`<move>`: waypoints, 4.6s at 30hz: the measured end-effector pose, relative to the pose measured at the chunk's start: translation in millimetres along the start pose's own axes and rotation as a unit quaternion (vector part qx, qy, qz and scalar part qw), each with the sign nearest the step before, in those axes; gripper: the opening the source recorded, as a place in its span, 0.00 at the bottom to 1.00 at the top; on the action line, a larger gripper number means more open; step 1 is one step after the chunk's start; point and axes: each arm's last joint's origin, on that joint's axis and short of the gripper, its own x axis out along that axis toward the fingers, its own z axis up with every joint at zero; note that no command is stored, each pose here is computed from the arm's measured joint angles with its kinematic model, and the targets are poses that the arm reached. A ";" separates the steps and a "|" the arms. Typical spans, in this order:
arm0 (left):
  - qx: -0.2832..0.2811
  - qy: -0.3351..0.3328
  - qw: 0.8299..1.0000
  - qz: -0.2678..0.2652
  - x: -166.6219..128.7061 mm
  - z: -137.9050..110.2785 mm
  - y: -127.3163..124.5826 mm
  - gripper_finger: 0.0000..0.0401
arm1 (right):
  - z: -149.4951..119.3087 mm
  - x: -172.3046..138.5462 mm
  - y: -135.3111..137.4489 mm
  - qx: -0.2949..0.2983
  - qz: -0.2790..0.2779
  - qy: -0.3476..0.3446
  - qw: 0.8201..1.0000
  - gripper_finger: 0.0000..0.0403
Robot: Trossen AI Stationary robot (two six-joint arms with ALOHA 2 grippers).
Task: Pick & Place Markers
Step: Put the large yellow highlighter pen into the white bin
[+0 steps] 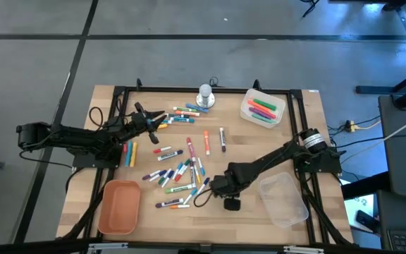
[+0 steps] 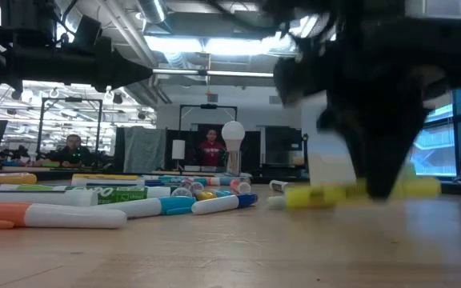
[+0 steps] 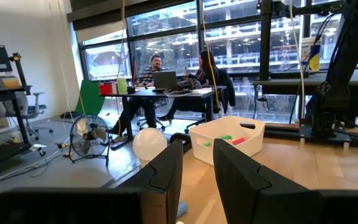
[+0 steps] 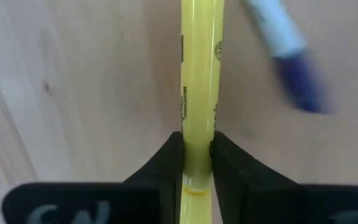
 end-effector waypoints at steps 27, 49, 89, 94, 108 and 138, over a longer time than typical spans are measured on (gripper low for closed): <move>0.026 -0.003 1.000 0.005 -0.1 0.7 0.4 0.21 | -98.3 -49.7 -291.7 0.214 -0.323 0.053 0.921 0.15; -0.016 0.015 1.000 0.002 -0.1 -3.0 -0.1 0.21 | -81.1 -64.4 -257.2 0.305 -0.260 -0.183 0.898 0.45; -0.044 0.274 0.960 -0.036 15.1 -41.7 -53.0 0.40 | -34.1 -81.8 -169.5 0.148 -0.086 -0.486 0.857 0.41; -0.002 0.268 0.963 0.021 14.9 -42.2 -49.0 0.40 | -25.7 -66.1 -169.7 0.145 -0.089 -0.471 0.866 0.41; -0.058 0.415 0.908 0.016 49.9 -38.8 2.6 0.39 | -32.4 -45.0 -191.0 0.145 -0.130 -0.382 0.903 0.41; -0.009 0.602 0.786 0.143 32.7 -46.1 23.2 0.39 | -28.1 -65.9 -217.6 0.131 -0.116 -0.462 0.869 0.41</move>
